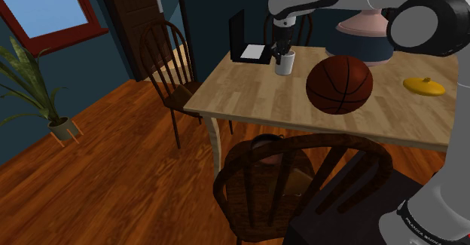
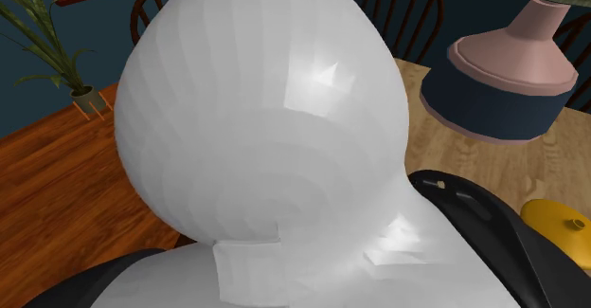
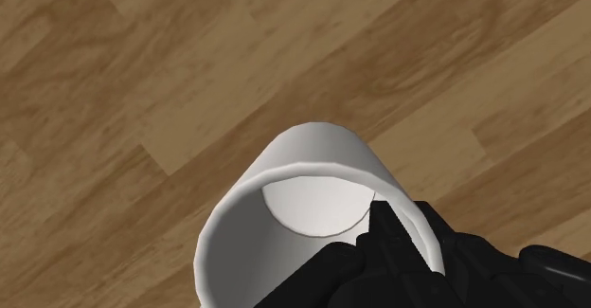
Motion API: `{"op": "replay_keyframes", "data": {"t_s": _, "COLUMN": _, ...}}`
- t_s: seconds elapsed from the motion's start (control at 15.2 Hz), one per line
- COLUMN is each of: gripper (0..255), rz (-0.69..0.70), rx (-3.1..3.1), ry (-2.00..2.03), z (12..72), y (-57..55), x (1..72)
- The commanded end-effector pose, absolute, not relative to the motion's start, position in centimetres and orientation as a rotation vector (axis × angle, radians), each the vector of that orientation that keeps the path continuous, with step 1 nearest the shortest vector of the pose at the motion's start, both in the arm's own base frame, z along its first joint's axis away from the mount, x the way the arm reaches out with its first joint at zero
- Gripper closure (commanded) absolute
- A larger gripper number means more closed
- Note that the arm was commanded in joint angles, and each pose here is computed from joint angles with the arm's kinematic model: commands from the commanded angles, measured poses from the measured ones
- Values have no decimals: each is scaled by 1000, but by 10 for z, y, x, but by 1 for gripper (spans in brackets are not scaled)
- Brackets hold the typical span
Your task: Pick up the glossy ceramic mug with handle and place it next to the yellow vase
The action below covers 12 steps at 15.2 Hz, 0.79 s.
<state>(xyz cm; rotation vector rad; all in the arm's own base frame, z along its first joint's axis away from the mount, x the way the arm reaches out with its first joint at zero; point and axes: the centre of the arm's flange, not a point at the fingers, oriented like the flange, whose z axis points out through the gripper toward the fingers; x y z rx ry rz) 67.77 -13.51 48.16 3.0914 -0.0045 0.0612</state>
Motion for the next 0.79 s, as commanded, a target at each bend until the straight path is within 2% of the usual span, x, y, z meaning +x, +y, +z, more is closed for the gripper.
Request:
{"op": "replay_keyframes", "data": {"t_s": 0.0, "gripper": 255, "rz": 61, "rx": 3091, "ry": -5, "z": 493, "y": -135, "x": 678}}
{"op": "replay_keyframes", "data": {"t_s": 0.73, "gripper": 255, "rz": 61, "rx": 3091, "ry": -5, "z": 551, "y": -135, "x": 678}}
